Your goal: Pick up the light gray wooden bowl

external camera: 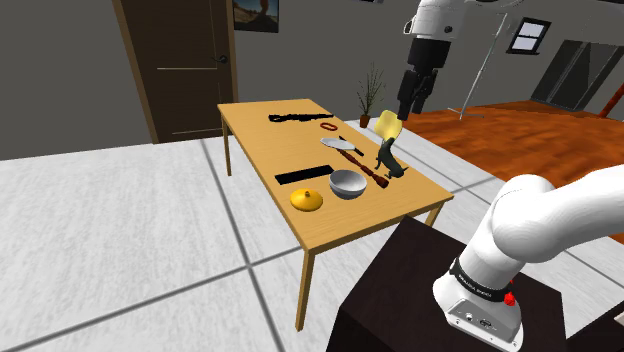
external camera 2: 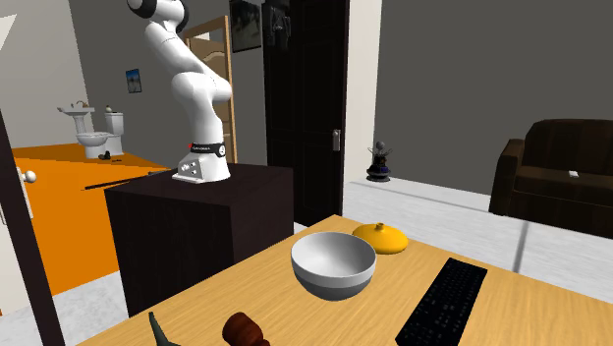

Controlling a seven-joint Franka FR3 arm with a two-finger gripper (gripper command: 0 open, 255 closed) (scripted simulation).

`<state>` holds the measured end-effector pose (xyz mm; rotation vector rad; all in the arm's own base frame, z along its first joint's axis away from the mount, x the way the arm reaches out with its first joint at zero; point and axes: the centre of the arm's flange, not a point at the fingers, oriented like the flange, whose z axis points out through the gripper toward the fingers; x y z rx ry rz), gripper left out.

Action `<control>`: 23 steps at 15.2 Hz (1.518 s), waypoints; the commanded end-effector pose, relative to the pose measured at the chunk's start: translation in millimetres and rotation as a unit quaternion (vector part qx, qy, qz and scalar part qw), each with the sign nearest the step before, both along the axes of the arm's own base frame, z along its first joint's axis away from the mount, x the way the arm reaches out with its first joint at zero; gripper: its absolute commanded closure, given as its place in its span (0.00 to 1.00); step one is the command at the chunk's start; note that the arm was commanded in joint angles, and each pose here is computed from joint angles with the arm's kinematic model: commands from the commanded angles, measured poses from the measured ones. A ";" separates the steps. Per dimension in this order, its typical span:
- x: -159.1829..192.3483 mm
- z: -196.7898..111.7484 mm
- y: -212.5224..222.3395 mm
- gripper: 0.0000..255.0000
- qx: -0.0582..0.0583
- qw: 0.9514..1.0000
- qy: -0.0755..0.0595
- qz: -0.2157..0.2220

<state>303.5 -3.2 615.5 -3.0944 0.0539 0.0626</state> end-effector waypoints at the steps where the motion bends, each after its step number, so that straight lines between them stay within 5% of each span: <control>1: 0.0 0.0 0.0 0.00 0.000 1.000 0.000 0.000; 23: 126.0 -235.4 -96.7 0.00 -0.042 0.999 -0.011 -0.005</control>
